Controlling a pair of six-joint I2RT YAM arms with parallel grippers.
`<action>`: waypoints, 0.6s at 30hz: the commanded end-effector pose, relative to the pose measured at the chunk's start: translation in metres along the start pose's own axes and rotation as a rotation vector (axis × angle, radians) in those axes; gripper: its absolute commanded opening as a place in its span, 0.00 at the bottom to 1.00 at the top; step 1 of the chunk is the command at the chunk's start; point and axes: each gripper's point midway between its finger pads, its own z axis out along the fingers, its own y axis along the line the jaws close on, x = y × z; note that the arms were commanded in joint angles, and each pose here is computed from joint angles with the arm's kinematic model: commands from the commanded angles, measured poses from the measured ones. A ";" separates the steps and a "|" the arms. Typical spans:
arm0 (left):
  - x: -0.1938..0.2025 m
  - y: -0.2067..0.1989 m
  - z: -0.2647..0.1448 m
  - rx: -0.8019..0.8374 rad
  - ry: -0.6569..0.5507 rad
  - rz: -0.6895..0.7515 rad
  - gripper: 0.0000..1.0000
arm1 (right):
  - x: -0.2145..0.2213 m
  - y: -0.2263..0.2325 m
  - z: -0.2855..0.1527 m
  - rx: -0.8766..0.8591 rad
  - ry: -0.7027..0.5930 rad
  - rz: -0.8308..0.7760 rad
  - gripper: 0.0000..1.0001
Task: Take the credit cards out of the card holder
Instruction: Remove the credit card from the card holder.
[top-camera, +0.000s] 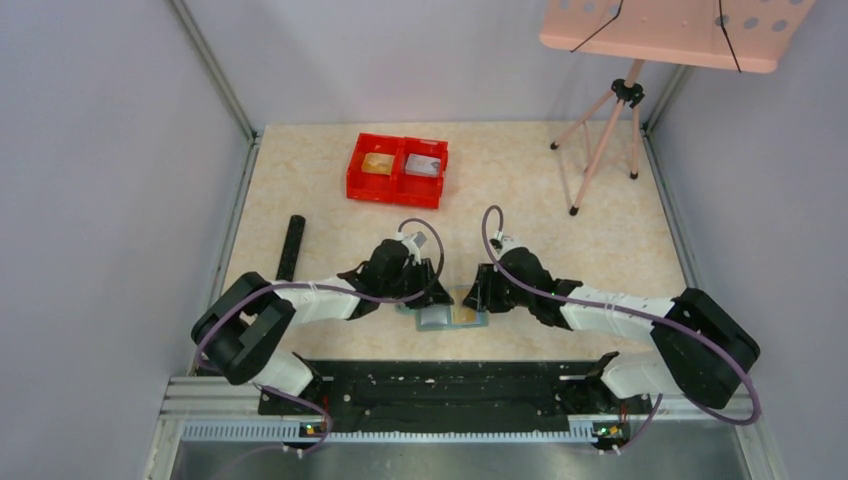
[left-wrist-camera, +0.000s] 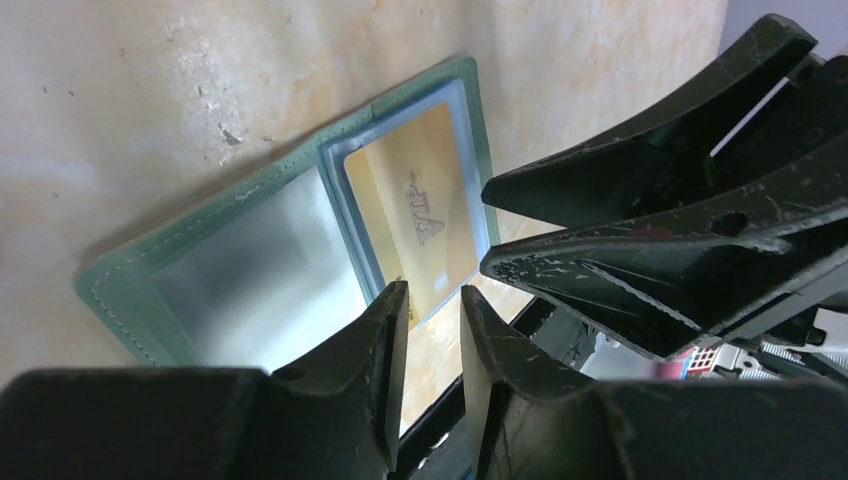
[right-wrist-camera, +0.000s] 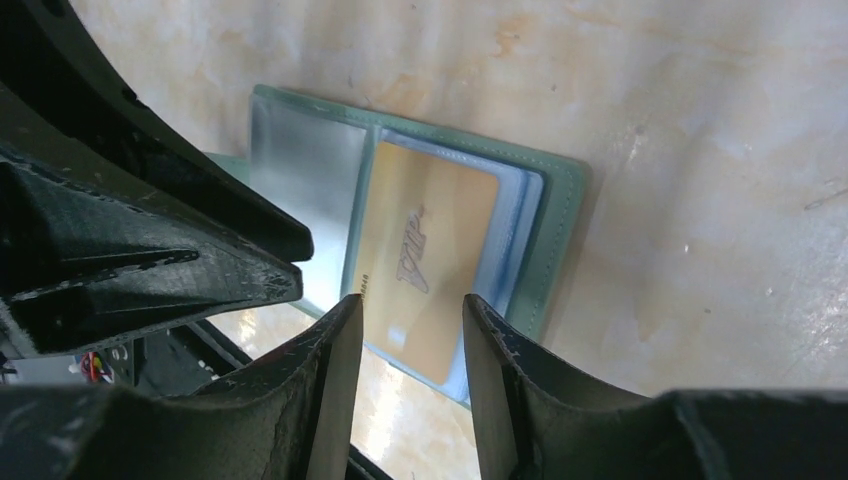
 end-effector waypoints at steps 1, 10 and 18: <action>-0.002 -0.005 0.004 0.028 -0.029 0.021 0.32 | -0.005 0.004 0.006 -0.044 -0.023 0.039 0.41; 0.005 0.011 0.010 -0.008 -0.022 0.022 0.34 | 0.014 -0.016 0.011 0.016 0.014 0.082 0.38; 0.008 0.021 0.014 -0.046 -0.027 0.022 0.37 | 0.024 -0.027 0.010 0.047 0.023 0.109 0.34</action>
